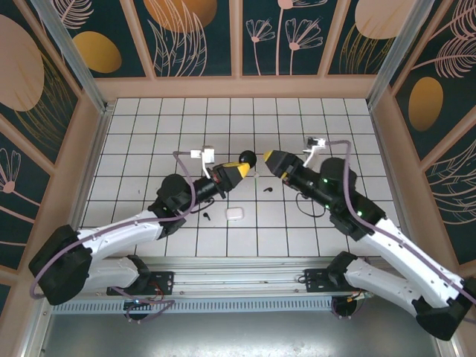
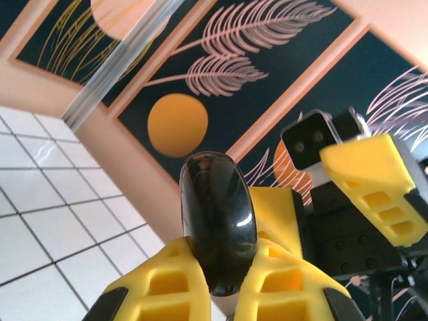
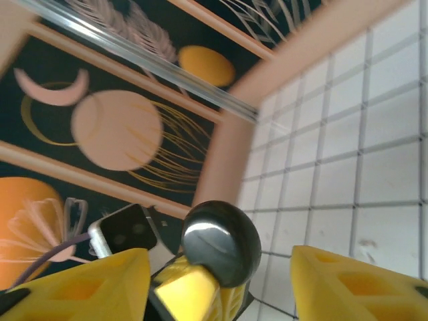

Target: Insert wireless bluetooth earbuds into charging case

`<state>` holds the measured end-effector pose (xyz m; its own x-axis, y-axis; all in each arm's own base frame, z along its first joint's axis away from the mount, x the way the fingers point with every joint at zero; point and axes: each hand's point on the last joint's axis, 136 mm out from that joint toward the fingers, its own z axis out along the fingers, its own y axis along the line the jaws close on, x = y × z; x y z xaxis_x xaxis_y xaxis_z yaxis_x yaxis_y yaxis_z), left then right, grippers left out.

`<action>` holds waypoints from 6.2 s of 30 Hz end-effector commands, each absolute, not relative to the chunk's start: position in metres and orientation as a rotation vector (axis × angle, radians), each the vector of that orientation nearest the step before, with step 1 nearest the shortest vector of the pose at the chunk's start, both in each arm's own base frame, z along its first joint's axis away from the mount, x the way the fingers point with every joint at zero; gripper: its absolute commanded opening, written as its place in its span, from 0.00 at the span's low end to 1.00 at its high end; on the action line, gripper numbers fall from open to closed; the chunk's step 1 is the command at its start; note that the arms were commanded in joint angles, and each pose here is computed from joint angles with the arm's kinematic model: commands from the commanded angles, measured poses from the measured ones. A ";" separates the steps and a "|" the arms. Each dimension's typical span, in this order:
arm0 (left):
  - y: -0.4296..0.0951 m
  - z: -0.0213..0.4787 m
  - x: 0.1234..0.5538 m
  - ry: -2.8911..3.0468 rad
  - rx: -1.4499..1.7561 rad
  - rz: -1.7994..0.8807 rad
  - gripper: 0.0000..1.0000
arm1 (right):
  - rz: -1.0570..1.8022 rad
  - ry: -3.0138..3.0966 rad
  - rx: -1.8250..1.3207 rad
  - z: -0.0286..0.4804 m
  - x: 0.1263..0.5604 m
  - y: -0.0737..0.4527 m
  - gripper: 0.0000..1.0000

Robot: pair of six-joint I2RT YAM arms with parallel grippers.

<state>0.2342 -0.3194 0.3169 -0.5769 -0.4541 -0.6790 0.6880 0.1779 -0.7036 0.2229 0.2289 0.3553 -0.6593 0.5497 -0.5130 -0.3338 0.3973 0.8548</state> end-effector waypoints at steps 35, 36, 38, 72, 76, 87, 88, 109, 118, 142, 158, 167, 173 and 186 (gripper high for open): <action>-0.312 0.397 0.197 1.385 0.309 -1.844 0.00 | 1.663 1.637 -0.372 0.399 0.193 0.293 0.14; -0.312 0.396 0.198 1.393 0.309 -1.833 0.00 | 1.649 1.641 -0.373 0.399 0.194 0.291 0.12; -0.310 0.395 0.199 1.400 0.310 -1.814 0.00 | 1.631 1.651 -0.373 0.397 0.195 0.291 0.11; -0.265 0.333 0.228 1.857 0.570 -0.995 0.52 | 0.882 1.950 -0.867 0.352 0.218 0.276 0.07; -0.267 0.343 0.216 1.763 0.707 -0.971 0.52 | 0.932 1.817 -1.044 0.355 0.200 0.285 0.11; -0.270 0.347 0.190 1.610 0.898 -0.993 0.73 | 1.068 1.636 -1.255 0.351 0.161 0.290 0.14; -0.275 0.347 0.185 1.599 0.916 -1.051 0.73 | 1.083 1.626 -1.255 0.352 0.159 0.291 0.14; -0.305 0.335 0.165 1.531 0.989 -1.419 0.50 | 1.182 1.580 -1.247 0.360 0.147 0.286 0.13; -0.309 0.334 0.165 1.520 0.983 -1.479 0.42 | 1.193 1.574 -1.244 0.361 0.146 0.286 0.13; -0.296 0.335 0.161 1.496 0.934 -1.419 0.00 | 1.022 1.742 -0.989 0.344 0.198 0.279 0.46; -0.293 0.323 0.162 1.555 0.949 -1.368 0.00 | 1.059 1.854 -0.828 0.337 0.222 0.285 0.46; -0.290 0.317 0.162 1.571 0.946 -1.343 0.00 | 1.056 1.893 -0.806 0.330 0.229 0.288 0.46; -0.284 0.303 0.179 1.658 0.867 -1.234 0.00 | 1.084 1.908 -0.762 0.337 0.229 0.288 0.46; -0.234 0.255 0.204 1.873 0.601 -0.933 0.00 | 1.054 2.103 -0.382 0.325 0.246 0.259 0.45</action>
<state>0.1978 -0.2508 0.2665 -0.4415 0.0254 -0.8969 0.7806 0.5037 -0.3700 0.2405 0.2713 0.3191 -0.6488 -0.0144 -0.7608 -0.6312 0.5686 0.5275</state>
